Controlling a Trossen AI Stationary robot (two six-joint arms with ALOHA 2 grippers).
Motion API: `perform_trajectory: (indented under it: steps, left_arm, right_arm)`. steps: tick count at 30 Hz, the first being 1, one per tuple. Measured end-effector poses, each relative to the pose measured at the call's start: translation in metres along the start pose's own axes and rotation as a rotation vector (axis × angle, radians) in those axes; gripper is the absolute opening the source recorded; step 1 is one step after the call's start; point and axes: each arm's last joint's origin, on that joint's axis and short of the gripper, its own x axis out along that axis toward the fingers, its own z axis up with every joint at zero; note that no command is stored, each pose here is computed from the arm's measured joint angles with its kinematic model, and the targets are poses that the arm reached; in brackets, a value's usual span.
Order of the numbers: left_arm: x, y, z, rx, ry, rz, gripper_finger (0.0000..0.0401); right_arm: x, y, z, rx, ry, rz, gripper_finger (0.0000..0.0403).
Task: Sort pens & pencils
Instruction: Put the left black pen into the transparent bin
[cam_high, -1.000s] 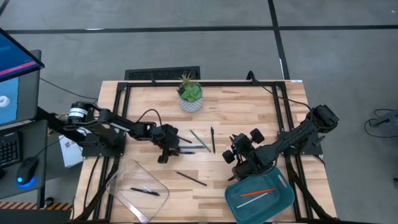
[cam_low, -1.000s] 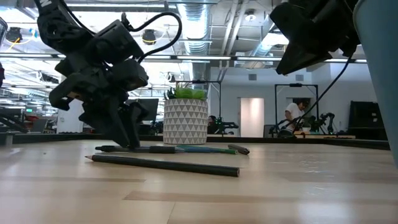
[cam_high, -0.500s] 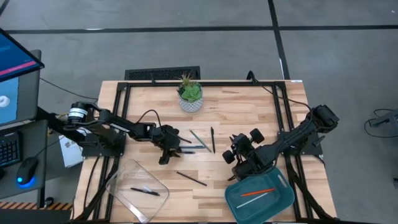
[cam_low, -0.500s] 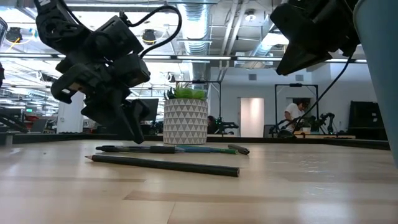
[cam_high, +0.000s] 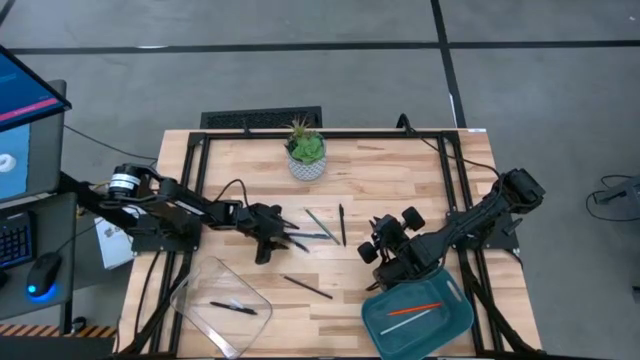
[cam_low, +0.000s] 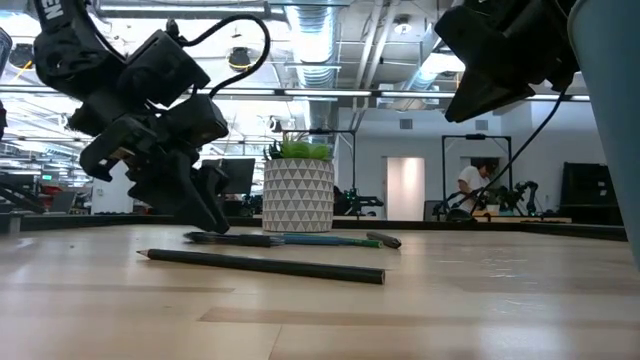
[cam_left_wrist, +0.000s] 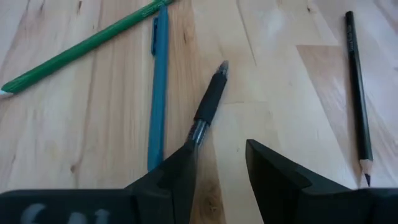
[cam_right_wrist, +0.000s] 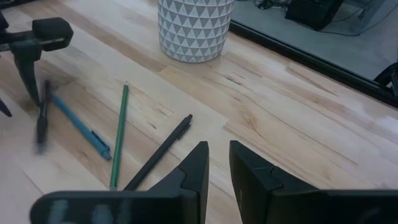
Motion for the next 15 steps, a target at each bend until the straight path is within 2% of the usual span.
perform_trajectory:
  steps: [8,15]
  left_arm:
    - [0.002,-0.002,0.008,0.026,-0.032,-0.031,0.0132]
    - [0.002,-0.004,0.012,0.125,-0.042,-0.082,0.0132]
  right_arm:
    - [0.000,0.000,0.000,-0.005,0.000,0.000,0.0087]
    - [0.000,0.000,0.000,-0.007,0.000,0.000,0.0087]
